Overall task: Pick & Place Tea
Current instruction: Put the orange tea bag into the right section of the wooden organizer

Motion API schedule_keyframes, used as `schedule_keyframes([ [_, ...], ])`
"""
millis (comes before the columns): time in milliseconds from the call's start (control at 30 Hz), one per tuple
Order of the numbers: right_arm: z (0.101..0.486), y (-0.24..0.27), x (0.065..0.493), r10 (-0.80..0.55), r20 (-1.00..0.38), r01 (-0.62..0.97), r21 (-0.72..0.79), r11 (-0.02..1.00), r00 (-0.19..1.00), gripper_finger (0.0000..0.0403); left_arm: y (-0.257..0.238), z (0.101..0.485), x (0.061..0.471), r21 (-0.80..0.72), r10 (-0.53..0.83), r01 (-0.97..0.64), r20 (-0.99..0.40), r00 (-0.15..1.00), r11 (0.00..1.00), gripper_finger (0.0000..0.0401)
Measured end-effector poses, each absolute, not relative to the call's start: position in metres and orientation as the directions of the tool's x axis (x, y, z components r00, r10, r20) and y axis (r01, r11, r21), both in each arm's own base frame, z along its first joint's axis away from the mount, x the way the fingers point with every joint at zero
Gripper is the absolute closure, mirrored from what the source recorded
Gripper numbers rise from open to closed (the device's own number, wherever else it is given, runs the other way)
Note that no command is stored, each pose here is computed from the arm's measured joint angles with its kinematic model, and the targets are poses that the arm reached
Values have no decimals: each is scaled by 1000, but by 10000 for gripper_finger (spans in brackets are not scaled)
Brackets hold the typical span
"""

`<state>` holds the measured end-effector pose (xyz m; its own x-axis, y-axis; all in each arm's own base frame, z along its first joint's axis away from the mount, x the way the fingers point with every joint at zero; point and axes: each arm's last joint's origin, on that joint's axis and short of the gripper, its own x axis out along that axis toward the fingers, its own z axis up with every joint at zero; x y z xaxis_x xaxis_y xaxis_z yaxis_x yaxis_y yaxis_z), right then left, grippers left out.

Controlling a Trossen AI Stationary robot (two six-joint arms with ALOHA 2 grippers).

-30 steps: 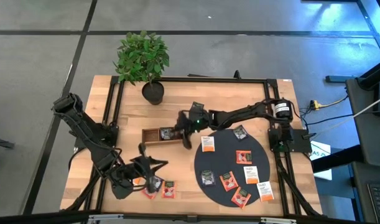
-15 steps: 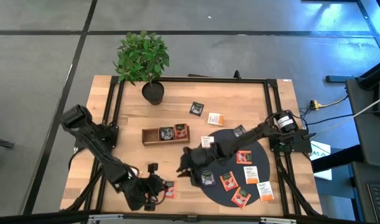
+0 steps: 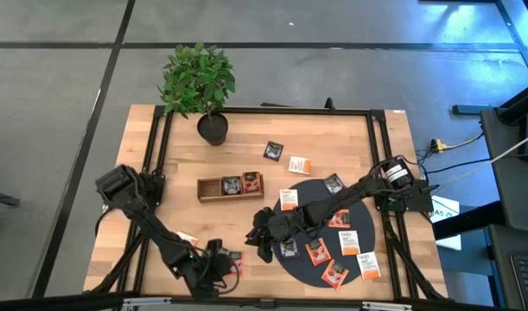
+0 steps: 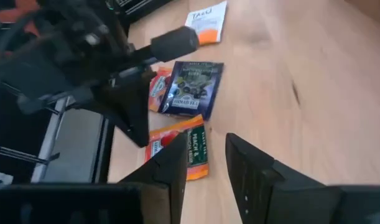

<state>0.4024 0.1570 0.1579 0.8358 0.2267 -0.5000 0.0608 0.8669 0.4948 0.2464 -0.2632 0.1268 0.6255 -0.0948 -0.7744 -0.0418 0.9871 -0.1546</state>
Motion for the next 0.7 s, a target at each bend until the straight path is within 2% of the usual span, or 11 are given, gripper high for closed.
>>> schedule_keyframes([
  [267, 157, 157, 402, 226, -511, 99, 532, 841, 829, 274, -265, 119, 248, -153, -98, -38, -784, 613, 987, 392],
  [567, 155, 156, 401, 231, -528, 112, 538, 835, 817, 178, -261, 118, 252, -124, -79, -31, -785, 614, 992, 388],
  [700, 155, 160, 399, 240, -530, 91, 523, 848, 813, 155, -257, 118, 256, -108, -58, -41, -777, 627, 993, 392],
])
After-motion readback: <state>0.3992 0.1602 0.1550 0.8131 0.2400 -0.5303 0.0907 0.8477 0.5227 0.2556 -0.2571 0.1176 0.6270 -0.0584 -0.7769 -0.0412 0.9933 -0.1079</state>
